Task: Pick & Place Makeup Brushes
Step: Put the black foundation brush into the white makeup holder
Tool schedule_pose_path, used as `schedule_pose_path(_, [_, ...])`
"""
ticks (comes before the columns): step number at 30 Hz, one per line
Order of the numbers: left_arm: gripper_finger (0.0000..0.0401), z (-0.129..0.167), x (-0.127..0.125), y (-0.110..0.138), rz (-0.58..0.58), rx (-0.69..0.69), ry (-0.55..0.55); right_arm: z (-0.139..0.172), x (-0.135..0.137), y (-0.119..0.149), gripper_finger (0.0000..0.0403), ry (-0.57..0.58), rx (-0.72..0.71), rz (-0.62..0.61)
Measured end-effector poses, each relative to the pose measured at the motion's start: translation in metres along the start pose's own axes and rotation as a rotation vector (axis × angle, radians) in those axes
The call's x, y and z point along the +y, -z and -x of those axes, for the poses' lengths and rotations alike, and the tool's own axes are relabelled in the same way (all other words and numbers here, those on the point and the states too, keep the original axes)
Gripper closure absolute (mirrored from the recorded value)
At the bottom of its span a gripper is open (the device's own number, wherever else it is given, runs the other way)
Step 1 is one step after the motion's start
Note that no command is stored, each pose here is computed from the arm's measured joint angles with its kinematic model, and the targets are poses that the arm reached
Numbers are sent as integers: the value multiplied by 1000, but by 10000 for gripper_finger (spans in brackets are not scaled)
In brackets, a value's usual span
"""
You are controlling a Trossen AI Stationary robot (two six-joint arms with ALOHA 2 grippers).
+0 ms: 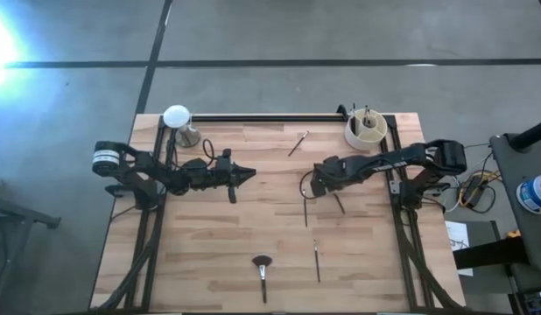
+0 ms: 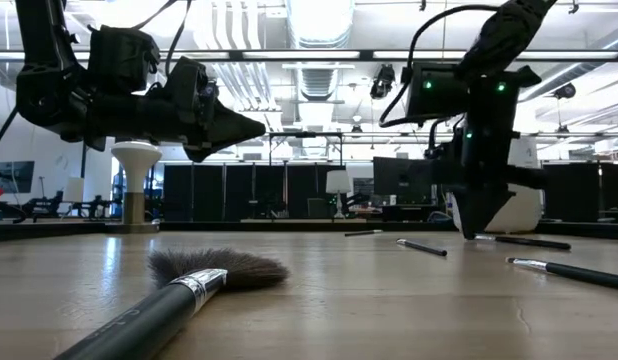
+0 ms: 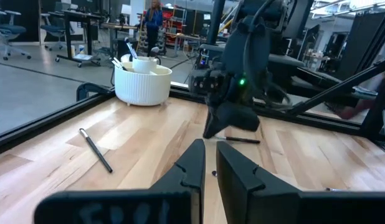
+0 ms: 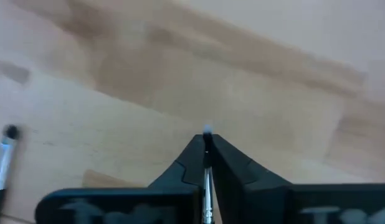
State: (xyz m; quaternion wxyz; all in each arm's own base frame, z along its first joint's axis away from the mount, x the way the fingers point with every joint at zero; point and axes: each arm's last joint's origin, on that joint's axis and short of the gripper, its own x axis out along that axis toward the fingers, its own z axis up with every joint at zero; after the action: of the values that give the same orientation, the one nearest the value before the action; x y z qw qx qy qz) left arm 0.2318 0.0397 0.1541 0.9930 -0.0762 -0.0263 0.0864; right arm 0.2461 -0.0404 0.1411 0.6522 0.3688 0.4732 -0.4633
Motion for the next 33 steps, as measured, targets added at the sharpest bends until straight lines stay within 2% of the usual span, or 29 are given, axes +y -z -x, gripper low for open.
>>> schedule_pose_path(7, [369,0,1,0,6,0,-3,53,-10,1,393,-120,-200,-3])
schedule_pose_path(17, [369,0,1,0,6,-1,-8,139,-53,16,391,-333,-583,-1])
schedule_pose_path(22, [369,0,1,0,6,-1,-8,159,-66,17,390,-357,-732,98])
schedule_pose_path(25, [369,0,2,0,6,-1,-9,170,-65,13,390,-372,-822,199])
schedule_pose_path(30, [369,0,2,0,7,-1,-10,188,-64,0,390,-394,-987,353])
schedule_pose_path(33, [369,0,2,0,7,-2,-10,192,-69,-11,390,-398,-1037,407])
